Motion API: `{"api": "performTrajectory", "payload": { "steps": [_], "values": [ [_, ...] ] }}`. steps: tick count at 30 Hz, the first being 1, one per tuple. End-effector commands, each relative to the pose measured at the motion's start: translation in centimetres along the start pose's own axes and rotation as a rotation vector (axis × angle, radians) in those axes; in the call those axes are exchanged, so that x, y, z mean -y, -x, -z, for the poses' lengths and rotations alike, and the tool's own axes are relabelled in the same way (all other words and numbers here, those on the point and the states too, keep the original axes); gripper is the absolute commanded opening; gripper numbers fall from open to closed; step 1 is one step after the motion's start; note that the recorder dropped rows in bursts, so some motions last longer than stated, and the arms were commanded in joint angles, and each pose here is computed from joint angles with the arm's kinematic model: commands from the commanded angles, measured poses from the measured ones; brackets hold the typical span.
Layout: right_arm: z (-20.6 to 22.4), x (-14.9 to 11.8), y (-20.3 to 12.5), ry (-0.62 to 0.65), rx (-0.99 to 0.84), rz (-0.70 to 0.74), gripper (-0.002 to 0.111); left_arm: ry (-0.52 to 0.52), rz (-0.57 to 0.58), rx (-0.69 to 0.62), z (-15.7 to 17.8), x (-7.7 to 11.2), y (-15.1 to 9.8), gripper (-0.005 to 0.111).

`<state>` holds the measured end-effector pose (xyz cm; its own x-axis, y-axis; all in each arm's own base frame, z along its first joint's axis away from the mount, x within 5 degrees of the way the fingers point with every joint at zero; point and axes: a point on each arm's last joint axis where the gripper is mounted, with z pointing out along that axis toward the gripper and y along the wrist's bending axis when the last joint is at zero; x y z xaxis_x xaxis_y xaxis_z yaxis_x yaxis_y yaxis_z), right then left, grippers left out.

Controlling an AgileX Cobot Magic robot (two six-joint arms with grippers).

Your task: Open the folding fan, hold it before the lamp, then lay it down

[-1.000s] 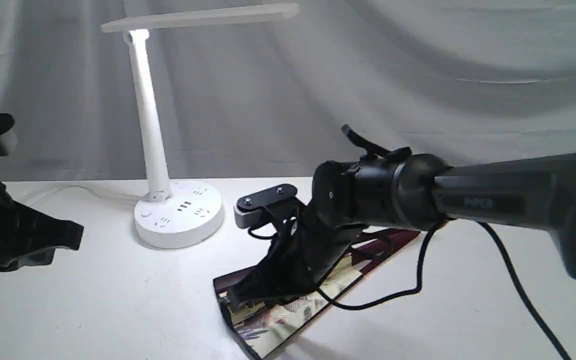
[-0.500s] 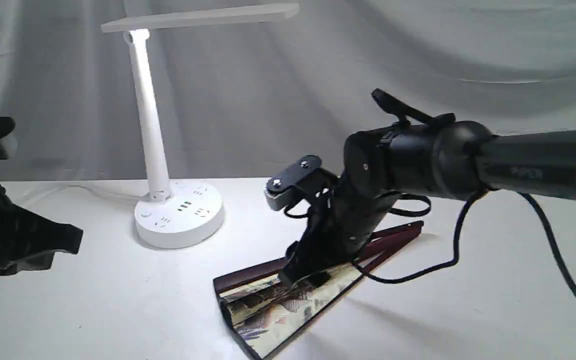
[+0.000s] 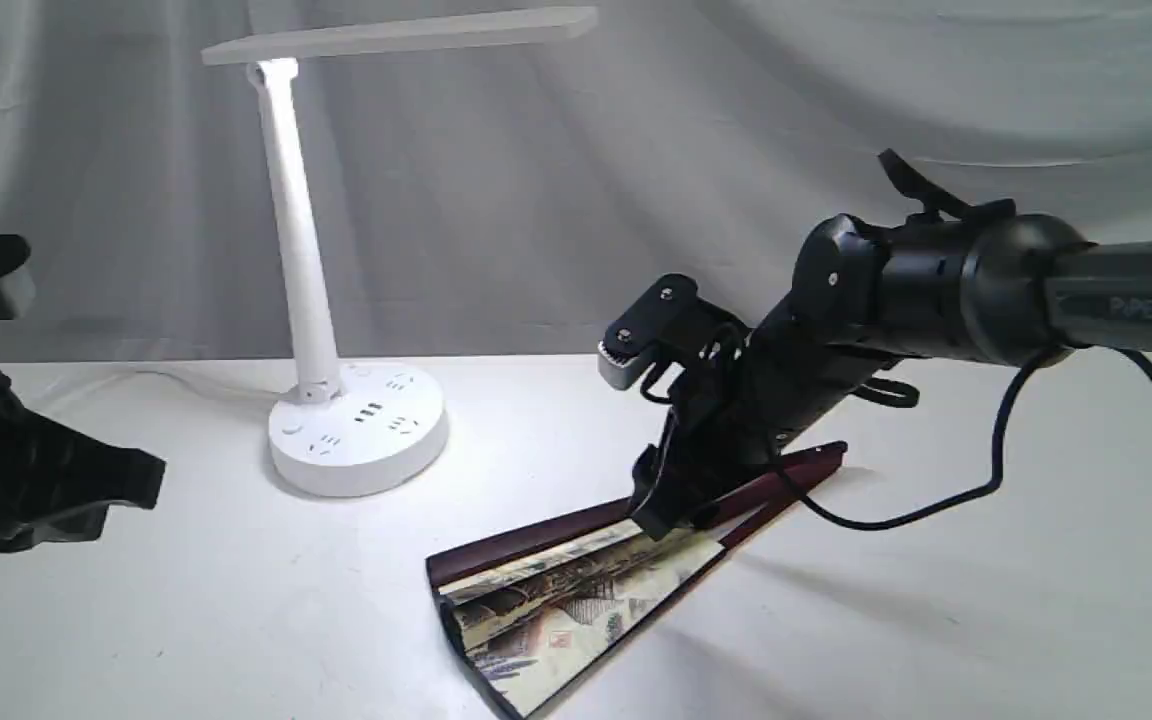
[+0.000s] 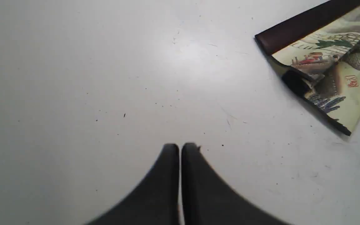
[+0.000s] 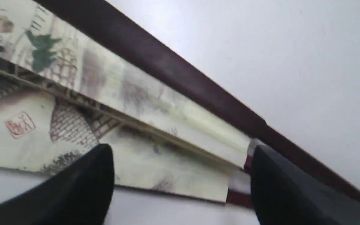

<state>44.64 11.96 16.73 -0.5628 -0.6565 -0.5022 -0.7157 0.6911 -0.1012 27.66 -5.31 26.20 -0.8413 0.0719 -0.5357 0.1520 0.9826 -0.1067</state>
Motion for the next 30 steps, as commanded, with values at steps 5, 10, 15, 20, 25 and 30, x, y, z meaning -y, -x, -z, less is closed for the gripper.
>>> {"api": "performTrajectory", "payload": {
  "steps": [5,10,15,20,25,30],
  "values": [
    [-2.2,-0.2,-0.6,0.036,0.023,0.136,0.057,-0.009,-0.002,0.016,0.2,0.2,0.4,0.0],
    [-4.7,-0.2,-1.8,0.037,-0.002,0.244,0.057,-0.009,-0.002,0.016,0.2,0.2,0.4,0.0],
    [-5.7,-0.8,-1.5,0.018,0.013,0.339,0.057,-0.008,-0.002,0.02,0.2,0.2,0.4,0.0],
    [-5.8,-1.1,-0.8,-0.028,0.042,0.387,0.057,-0.008,-0.002,0.02,0.2,0.2,0.4,0.0],
    [-5.8,-1.4,-0.4,-0.002,0.084,0.283,0.057,-0.008,-0.002,0.018,0.2,0.2,0.4,0.0],
    [-5.8,-1.7,-0.7,0.043,0.064,0.159,0.057,-0.008,-0.002,0.018,0.2,0.2,0.4,0.0]
  ]
}}
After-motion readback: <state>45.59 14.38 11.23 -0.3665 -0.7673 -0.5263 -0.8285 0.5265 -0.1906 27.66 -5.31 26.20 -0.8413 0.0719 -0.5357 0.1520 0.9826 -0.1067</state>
